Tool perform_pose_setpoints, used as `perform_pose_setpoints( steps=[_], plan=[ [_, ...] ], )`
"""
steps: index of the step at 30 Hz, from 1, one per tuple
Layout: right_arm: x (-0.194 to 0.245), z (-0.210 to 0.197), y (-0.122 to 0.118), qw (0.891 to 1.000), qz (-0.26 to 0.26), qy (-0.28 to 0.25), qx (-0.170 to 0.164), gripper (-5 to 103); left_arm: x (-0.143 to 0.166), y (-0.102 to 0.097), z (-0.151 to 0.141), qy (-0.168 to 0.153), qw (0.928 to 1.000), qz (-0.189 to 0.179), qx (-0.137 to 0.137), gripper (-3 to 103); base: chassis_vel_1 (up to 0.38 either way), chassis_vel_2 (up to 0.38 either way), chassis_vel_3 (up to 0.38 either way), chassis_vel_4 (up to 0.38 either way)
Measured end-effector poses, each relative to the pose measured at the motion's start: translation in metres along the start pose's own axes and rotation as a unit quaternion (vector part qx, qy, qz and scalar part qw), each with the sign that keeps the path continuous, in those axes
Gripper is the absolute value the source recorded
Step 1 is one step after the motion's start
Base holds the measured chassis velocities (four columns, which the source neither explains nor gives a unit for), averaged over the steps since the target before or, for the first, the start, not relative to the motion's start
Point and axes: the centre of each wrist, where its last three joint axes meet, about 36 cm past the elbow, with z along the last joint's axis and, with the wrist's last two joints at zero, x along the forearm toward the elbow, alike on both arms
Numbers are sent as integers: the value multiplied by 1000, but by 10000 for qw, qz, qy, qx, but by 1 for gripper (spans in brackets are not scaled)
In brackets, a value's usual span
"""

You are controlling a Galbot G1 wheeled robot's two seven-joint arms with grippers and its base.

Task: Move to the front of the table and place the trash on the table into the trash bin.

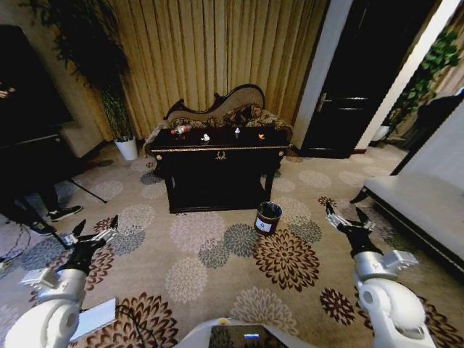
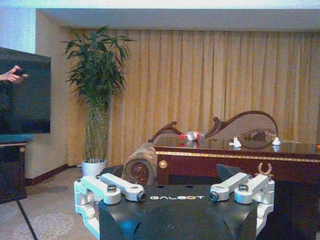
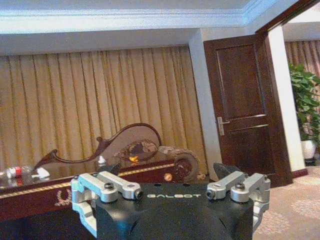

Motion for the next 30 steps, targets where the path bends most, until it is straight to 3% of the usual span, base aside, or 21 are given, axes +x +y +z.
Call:
perform_pose_setpoints(
  steps=[12,17,20,30],
  plan=[
    [-2,-5,11,9999,-75,0,-74,100,2,-5,18,68,10000,40,23,100,0,0,0,0],
    [-2,2,13,10000,-16,13,65,100,-1,-7,23,67,9998,173,112,100,0,0,0,0],
    [-4,10,13,9994,50,-77,322,100,-5,-5,30,12,9986,486,185,100,0,0,0,0],
    [-9,19,12,9994,83,-18,327,100,-5,-7,30,-1,9980,600,178,100,0,0,0,0]
  ],
)
